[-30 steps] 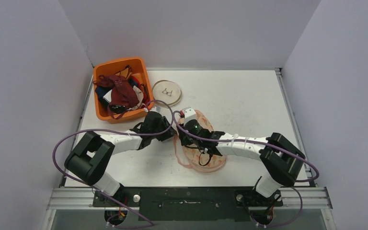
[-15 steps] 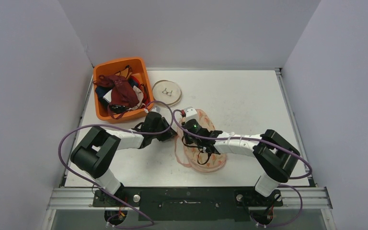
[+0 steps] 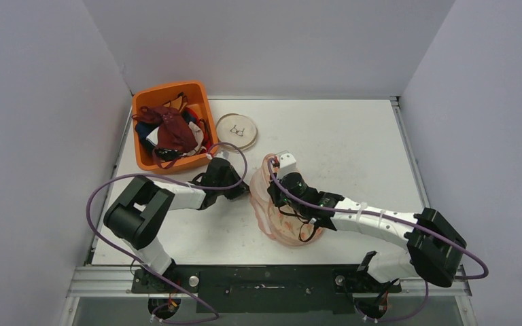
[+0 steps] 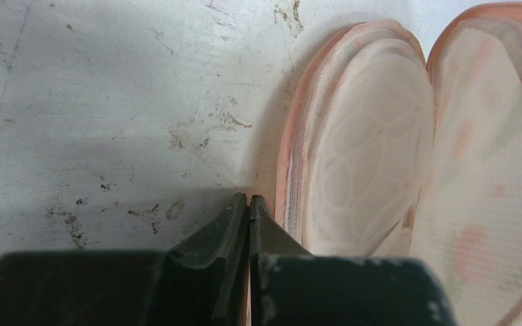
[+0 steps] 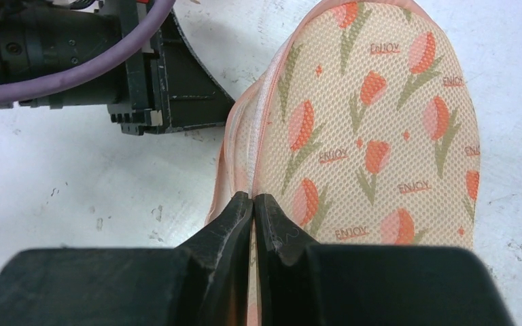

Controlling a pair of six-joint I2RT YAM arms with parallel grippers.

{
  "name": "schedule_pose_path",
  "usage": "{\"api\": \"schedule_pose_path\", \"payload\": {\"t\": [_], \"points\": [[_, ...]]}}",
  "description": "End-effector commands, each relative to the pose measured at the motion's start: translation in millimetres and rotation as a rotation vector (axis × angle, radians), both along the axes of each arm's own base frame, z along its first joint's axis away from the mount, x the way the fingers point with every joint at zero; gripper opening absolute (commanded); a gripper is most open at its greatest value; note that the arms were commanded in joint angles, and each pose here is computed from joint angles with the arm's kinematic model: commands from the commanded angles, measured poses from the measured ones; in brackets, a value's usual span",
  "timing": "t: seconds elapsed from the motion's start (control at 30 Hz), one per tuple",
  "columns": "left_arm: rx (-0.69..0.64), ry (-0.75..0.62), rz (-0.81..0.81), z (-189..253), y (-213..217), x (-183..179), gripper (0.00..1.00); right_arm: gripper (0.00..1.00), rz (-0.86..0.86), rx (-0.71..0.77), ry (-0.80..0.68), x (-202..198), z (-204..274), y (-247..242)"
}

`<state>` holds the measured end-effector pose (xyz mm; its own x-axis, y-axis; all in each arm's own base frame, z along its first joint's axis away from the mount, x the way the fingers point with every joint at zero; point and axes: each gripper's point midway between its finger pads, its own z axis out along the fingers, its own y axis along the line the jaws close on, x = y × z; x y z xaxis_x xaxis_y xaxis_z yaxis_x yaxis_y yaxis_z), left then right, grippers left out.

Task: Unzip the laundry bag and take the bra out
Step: Close the laundry bag at the center of the board.

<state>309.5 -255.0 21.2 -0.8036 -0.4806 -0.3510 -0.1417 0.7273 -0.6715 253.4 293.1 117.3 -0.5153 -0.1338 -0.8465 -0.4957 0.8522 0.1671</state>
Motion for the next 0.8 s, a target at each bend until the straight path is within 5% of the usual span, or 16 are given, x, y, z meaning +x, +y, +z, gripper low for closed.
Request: {"api": "schedule_pose_path", "payload": {"t": [0.0,0.5,0.7,0.77], "points": [[-0.055,-0.077,0.002,23,-12,23,0.0,0.05,0.045,0.033,-0.012,-10,11,1],[-0.047,-0.077,0.015,27,-11,27,0.0,0.07,0.223,-0.03,0.126,-30,-44,33],[-0.006,-0.074,0.037,34,3,19,0.16,0.63,0.141,0.041,0.067,-19,-6,29],[0.003,-0.081,0.04,42,9,14,0.22,0.72,0.117,0.057,0.041,-17,12,23]]}}
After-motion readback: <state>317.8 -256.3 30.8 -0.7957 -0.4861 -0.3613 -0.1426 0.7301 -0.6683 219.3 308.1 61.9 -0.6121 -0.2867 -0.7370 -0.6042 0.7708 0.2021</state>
